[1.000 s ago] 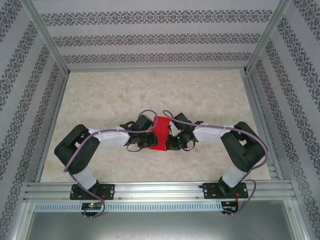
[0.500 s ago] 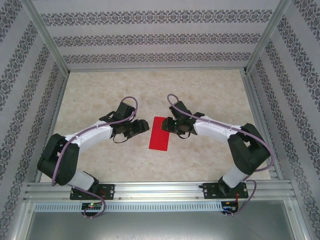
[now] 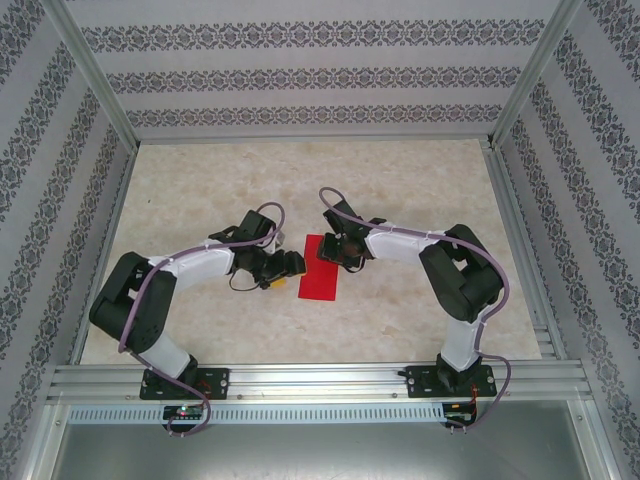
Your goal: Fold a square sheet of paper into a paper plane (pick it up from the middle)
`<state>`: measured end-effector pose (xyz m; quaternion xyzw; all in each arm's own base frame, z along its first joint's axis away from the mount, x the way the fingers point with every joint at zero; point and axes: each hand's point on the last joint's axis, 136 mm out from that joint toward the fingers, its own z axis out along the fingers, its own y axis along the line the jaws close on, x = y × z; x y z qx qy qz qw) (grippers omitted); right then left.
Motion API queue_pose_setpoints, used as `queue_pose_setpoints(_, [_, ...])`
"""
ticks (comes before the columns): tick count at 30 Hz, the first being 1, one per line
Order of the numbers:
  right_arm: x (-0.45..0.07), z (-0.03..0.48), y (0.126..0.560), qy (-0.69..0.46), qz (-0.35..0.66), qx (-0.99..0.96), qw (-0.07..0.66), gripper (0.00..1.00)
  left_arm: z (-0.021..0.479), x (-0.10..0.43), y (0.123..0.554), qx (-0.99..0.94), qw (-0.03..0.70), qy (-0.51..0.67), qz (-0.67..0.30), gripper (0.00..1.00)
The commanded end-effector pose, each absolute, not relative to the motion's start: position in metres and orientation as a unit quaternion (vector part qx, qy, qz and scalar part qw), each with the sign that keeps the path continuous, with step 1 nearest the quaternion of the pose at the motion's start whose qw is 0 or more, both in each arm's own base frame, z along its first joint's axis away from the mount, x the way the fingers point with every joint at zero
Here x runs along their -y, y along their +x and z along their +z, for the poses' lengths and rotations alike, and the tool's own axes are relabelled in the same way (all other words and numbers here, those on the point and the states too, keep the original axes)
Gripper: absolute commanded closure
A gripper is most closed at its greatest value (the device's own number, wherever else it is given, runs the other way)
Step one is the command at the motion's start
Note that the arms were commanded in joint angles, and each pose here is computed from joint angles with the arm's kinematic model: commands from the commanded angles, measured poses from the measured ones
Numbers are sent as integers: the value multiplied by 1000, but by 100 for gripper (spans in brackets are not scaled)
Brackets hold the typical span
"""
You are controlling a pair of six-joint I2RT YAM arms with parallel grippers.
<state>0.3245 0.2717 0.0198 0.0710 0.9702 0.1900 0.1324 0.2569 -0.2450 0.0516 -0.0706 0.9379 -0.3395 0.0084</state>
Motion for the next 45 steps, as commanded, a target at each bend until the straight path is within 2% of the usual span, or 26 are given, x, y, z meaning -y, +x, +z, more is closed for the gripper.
queue_pose_setpoints(1, [-270, 3, 318, 81, 175, -975, 113, 59, 55, 254, 254, -930, -12, -50, -365, 30])
queue_pose_setpoints(9, [-266, -16, 312, 102, 191, -973, 86, 59, 47, 268, 244, -930, -47, -30, -363, 30])
queue_pose_setpoints(23, [-258, -25, 304, 106, 197, -972, 77, 60, 40, 289, 240, -933, -57, -19, -355, 31])
queue_pose_setpoints(30, [-256, -26, 302, 106, 198, -971, 77, 60, 55, 292, 248, -929, -31, -13, -369, 39])
queue_pose_setpoints(36, [-253, -21, 301, 103, 200, -971, 80, 61, 62, 291, 254, -929, -4, -9, -371, 40])
queue_pose_setpoints(45, [-252, -23, 297, 98, 198, -972, 74, 63, 95, 309, 270, -899, 44, 1, -436, 43])
